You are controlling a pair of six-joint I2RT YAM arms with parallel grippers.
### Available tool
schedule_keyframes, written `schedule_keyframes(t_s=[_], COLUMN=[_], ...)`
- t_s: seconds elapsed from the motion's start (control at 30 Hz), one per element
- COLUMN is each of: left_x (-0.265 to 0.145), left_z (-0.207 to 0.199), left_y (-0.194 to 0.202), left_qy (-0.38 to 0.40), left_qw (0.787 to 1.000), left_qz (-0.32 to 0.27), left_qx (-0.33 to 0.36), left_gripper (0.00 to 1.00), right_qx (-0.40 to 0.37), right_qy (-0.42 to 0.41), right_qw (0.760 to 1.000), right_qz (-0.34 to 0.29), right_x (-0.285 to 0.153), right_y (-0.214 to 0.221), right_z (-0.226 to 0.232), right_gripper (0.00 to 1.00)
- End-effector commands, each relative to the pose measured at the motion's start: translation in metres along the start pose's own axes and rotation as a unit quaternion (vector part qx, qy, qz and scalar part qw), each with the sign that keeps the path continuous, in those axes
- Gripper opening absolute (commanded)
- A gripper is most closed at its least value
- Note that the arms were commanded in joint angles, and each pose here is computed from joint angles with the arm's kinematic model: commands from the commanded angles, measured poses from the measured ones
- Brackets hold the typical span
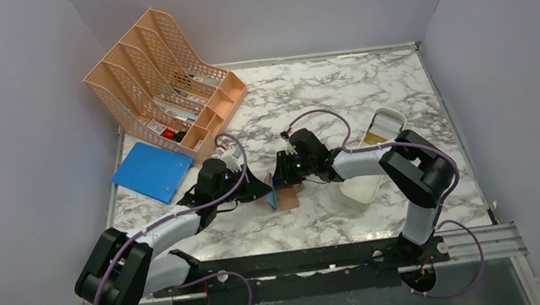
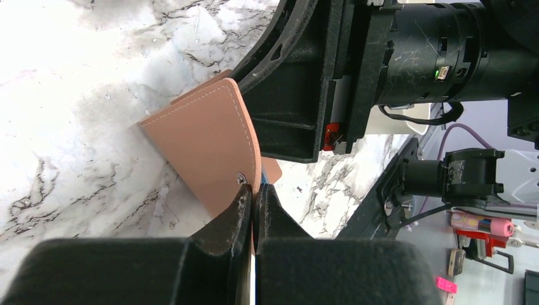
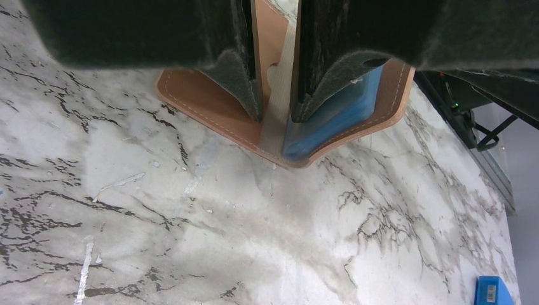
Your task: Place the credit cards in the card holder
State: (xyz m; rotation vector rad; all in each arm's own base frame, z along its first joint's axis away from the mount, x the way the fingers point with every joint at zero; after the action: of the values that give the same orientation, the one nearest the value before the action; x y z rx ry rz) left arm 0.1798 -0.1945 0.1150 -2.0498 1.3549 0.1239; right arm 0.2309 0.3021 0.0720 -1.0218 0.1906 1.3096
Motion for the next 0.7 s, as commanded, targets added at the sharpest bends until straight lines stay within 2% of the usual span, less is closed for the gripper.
schedule_keyframes(t_s=[0.0, 0.1, 0.33, 0.67], left_x=[0.001, 0.002, 0.006, 0.006], left_z=[-0.002, 0.004, 0.015, 0.013], left_y=[0.0, 0.0, -0.002, -0.008], left_qy=[0.014, -0.005, -0.059, -0.074], left_qw=[1.0, 1.0, 0.998, 0.997], left_qz=[-0.009, -0.016, -0.01, -0.019], left_qx=[0.016, 0.007, -0.005, 0.0], left_gripper=[0.0, 0.0, 0.0, 0.0], right_qx=[0.0, -0.003, -0.018, -0.018], right_qy=[0.021, 0.026, 0.048, 0.01], right_qw=[1.0, 1.0, 0.998, 1.0], right_qz=[0.013, 0.01, -0.022, -0.013], right_x=[0.003, -0.001, -0.039, -0.057], right_y=[0.007, 0.004, -0.017, -0.015], right_z=[-0.007, -0.005, 0.013, 0.027], right_gripper=[0.29, 0.33, 0.5, 0.56])
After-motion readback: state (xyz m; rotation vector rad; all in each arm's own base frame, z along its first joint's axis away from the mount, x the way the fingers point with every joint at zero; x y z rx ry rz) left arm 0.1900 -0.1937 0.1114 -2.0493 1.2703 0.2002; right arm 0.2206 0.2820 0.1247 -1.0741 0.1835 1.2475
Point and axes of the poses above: each gripper's point midway between its finger pads, its own x axis out along the fingers, its own z axis along the line the jaws close on, y = z × x, the point moved 7 cm from there along -x, back along the fingers, and after that the axes turned 5 degrees about -x, right-handed, at the moved point
